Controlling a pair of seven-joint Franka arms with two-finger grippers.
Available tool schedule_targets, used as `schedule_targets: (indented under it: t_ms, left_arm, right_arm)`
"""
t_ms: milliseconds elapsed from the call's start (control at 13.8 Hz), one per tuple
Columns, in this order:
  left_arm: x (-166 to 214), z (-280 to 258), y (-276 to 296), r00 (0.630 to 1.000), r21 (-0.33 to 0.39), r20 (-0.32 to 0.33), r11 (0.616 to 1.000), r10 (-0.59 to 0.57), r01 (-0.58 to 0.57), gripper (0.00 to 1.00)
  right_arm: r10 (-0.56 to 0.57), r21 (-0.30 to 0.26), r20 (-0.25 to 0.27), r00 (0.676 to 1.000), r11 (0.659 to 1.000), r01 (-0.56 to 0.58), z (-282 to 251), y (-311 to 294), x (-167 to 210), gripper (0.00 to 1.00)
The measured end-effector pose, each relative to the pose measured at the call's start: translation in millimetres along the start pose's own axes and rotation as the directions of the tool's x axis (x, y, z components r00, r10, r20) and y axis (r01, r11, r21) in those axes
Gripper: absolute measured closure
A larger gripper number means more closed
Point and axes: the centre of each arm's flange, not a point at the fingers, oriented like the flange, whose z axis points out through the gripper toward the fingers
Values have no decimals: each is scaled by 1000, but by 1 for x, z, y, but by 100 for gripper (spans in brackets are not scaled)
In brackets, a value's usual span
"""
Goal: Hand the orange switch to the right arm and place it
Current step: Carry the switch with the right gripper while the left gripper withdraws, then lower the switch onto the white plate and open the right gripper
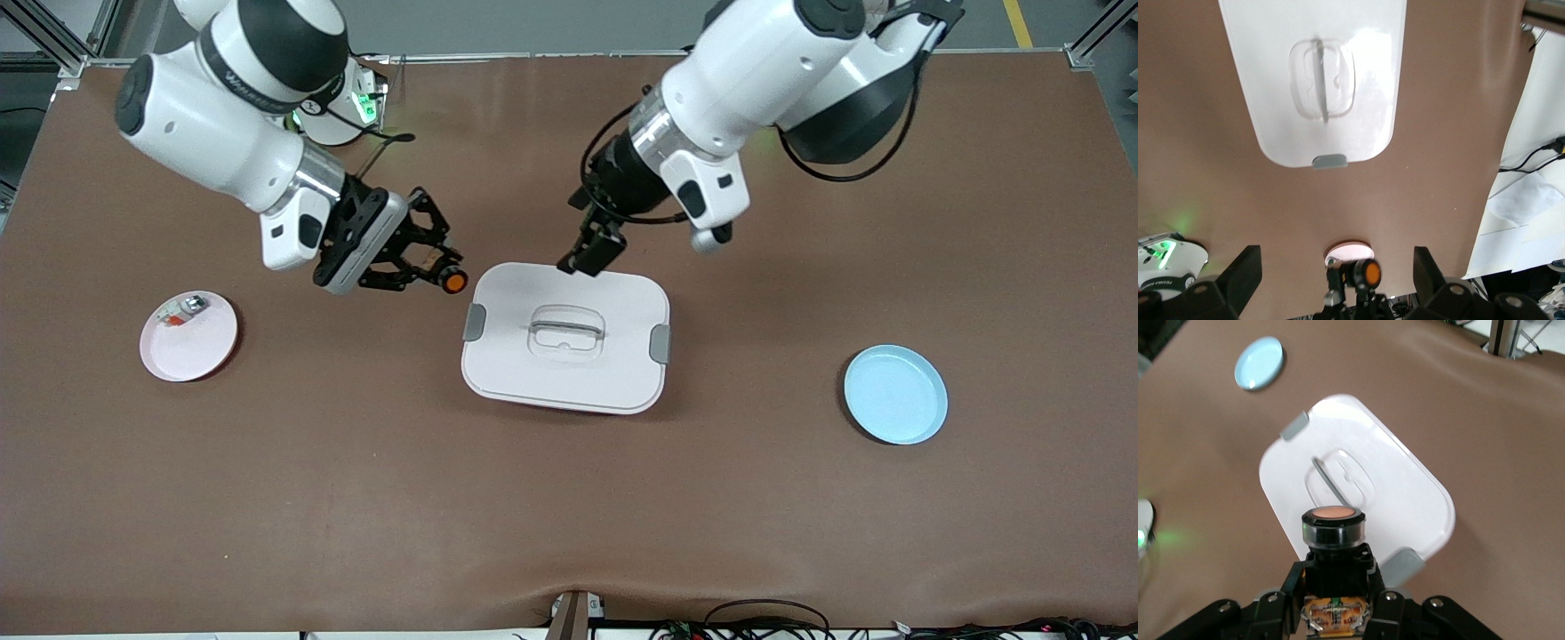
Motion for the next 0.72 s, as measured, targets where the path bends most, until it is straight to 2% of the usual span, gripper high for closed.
schedule_targets:
  t_ms: [145, 362, 723]
  left_arm:
    - [30, -3, 13, 1000, -3, -19, 1000, 6, -6, 0]
    - [87, 1, 25, 997, 37, -64, 999, 39, -37, 0]
    - [186, -11, 16, 974, 96, -150, 983, 168, -154, 0]
  right_arm:
    - [-96, -30, 107, 990, 995, 100, -12, 31, -22, 59]
    - [-237, -45, 233, 943, 966, 253, -37, 80, -56, 59]
    - [-382, -72, 434, 816, 888, 454, -75, 144, -105, 59]
